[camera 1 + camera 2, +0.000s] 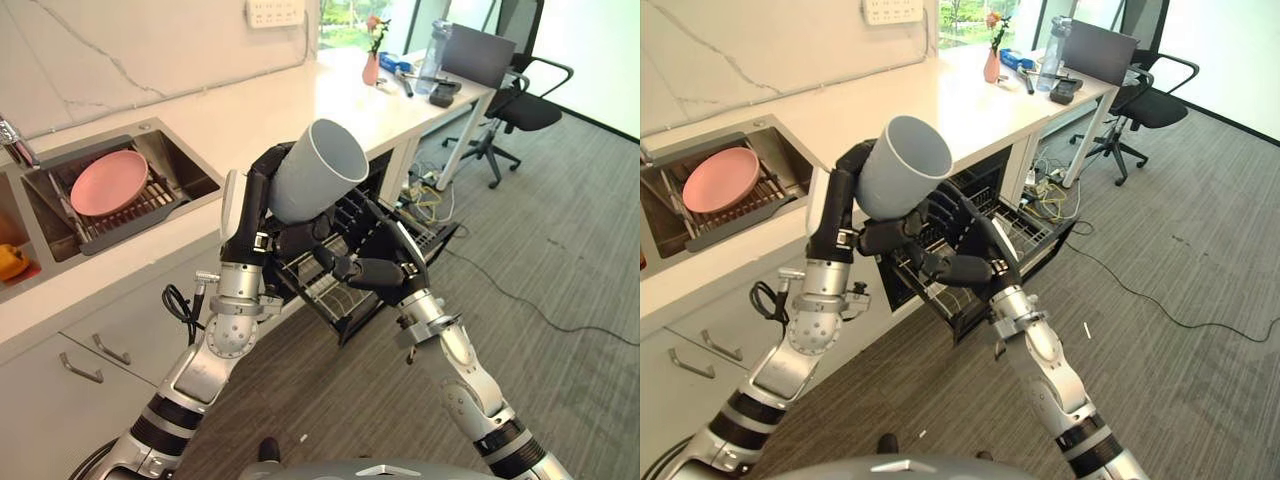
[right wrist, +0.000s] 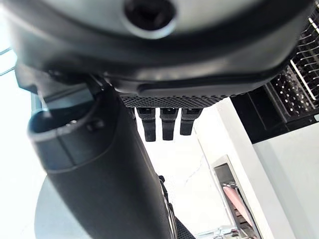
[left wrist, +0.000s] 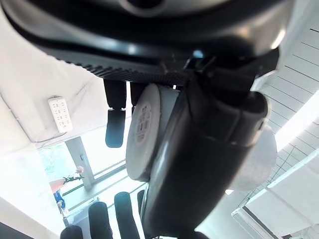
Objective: Place the dishes in the dishwasher.
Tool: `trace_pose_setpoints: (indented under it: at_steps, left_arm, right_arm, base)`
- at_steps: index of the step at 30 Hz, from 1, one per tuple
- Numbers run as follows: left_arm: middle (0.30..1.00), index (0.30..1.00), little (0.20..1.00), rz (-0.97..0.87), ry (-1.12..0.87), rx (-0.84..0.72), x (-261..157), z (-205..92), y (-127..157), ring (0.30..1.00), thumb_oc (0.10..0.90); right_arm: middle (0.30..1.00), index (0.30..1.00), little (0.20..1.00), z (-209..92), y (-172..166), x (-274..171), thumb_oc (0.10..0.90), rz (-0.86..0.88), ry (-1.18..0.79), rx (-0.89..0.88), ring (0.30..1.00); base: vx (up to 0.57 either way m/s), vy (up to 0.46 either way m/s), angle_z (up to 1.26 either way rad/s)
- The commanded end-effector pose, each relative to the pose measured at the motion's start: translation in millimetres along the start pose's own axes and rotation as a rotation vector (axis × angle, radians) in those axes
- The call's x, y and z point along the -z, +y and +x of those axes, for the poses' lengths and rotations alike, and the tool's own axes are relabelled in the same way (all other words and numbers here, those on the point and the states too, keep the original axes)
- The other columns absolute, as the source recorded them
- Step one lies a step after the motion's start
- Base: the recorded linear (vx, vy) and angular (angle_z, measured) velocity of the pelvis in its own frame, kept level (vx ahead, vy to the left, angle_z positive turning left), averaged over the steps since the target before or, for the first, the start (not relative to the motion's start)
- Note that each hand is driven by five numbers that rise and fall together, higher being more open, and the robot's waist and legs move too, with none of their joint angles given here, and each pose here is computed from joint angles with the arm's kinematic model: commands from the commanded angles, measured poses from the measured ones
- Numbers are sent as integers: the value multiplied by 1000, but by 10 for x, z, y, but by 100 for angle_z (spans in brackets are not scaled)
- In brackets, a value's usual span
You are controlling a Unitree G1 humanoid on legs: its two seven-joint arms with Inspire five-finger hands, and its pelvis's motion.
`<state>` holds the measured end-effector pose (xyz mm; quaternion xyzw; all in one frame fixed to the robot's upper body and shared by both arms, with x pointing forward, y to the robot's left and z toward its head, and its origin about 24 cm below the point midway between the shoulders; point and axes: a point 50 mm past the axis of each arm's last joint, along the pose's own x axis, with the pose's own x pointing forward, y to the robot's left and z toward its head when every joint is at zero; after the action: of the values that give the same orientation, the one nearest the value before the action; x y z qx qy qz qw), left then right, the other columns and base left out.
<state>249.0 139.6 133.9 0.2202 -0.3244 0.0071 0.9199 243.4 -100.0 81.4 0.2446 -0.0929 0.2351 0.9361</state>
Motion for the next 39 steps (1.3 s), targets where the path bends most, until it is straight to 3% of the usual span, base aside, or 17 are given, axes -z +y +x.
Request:
trace_pose_setpoints:
  at_steps: [1, 5, 7, 10, 15, 28, 39]
  left_arm:
    - [300, 300, 300, -22, -118, 80, -117, -27, -204, 300, 400]
    - [300, 300, 300, 3, -65, 6, -24, -24, -91, 300, 400]
    - [300, 300, 300, 57, -40, -107, 34, 46, 127, 300, 400]
    - [300, 300, 300, 175, -71, -162, 37, 160, 342, 300, 400]
    - [300, 300, 300, 190, -72, -216, 29, 217, 432, 300, 400]
    - [300, 300, 300, 95, -131, -32, -85, 202, -1, 300, 400]
    - [300, 300, 300, 25, -278, 287, -295, 38, -660, 300, 400]
  right_arm:
    - [900, 900, 900, 235, 275, -776, 800, 119, -463, -139, 900]
    - [900, 900, 900, 201, 212, -806, 800, 21, -444, -125, 900]
    - [900, 900, 900, 147, 142, -806, 800, -93, -383, -111, 900]
    - [900, 900, 900, 113, 95, -788, 800, -119, -333, -108, 900]
    - [900, 900, 900, 94, 84, -729, 800, -103, -306, -104, 900]
    - [900, 900, 900, 274, 331, -428, 800, 31, -268, -156, 900]
    - [900, 900, 900, 466, 517, -499, 800, 116, -421, 25, 900]
  base:
    - [0, 0, 0]
    - [11, -5, -3]
    - [19, -14, -5]
    - [1, -4, -1]
    - [0, 0, 0]
    - [0, 0, 0]
    - [0, -2, 2]
